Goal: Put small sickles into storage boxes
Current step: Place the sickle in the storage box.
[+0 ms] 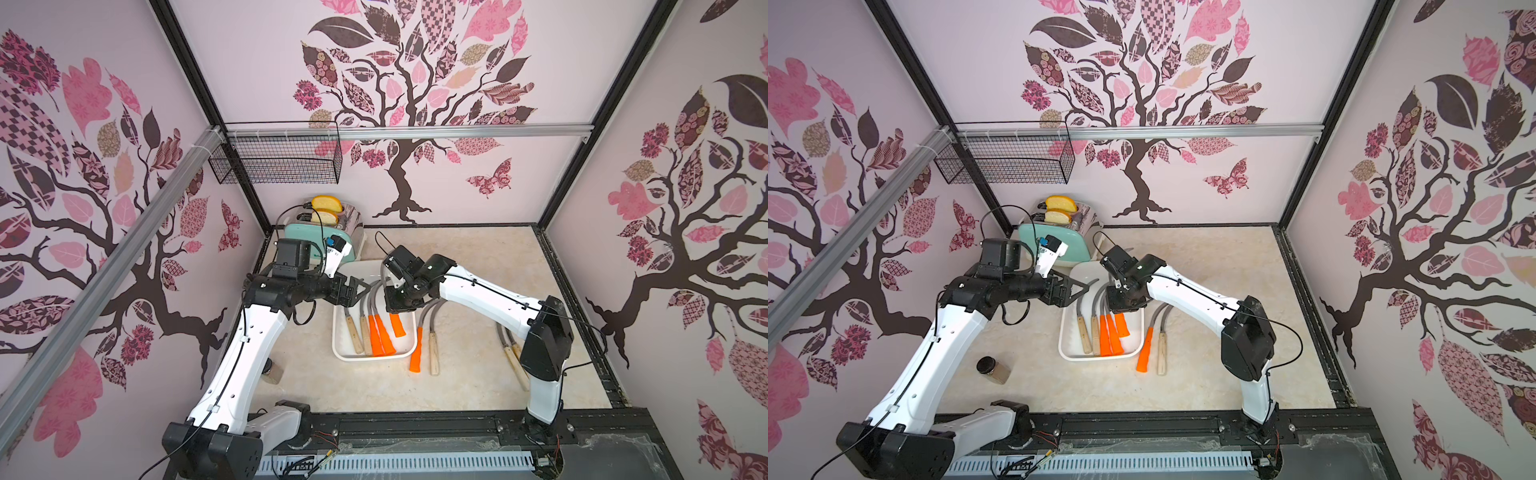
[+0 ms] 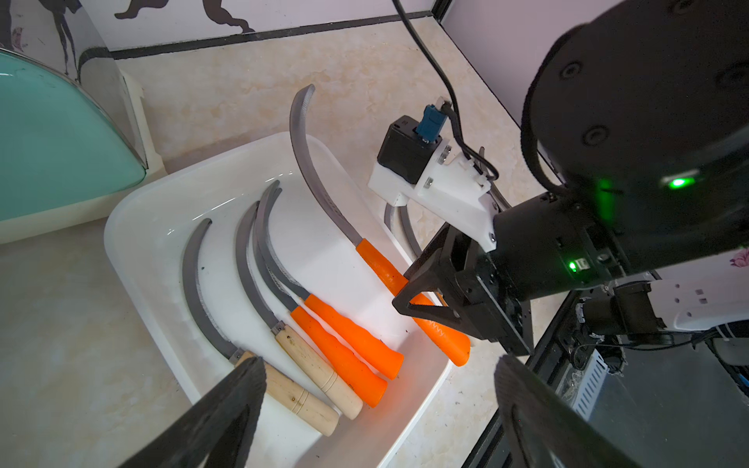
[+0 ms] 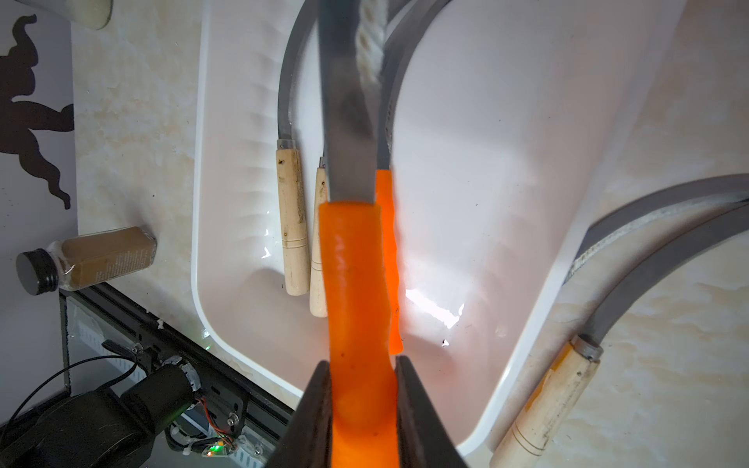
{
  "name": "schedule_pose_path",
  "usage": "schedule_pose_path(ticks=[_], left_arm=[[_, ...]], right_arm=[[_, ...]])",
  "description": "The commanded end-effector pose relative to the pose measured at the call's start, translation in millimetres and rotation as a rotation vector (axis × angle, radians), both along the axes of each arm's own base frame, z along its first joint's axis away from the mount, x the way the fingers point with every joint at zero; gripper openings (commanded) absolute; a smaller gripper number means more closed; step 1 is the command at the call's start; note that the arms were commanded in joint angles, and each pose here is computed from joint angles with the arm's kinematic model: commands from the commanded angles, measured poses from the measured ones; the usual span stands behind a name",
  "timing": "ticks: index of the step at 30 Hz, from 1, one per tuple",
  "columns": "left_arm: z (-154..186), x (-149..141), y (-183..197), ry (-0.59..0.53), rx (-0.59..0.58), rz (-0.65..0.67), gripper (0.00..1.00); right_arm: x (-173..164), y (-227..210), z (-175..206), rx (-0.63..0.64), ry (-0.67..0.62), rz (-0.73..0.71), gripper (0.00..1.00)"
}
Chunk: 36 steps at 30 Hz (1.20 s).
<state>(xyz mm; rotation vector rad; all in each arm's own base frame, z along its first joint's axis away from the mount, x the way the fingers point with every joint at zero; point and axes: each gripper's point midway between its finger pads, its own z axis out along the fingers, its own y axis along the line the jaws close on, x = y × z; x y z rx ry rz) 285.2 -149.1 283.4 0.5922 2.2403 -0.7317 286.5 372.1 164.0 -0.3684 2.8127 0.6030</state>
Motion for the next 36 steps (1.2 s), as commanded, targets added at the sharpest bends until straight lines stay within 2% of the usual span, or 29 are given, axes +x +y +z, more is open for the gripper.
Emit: schedule_pose_path(ticks=[1, 16, 36], left_arm=[[16, 4, 2, -0.05, -0.012, 0.018, 0.92], [18, 0, -2, -0.059, -0.027, -0.007, 0.93], [19, -9, -7, -0.074, 0.001, -0.056, 0.93]], right_arm=[[-2, 6, -9, 0.01, 0.019, -0.002, 0.06], [-5, 5, -56, -0.038, 0.071, -0.001, 0.06], [1, 10, -92, -0.105, 0.107, 0.008, 0.07]])
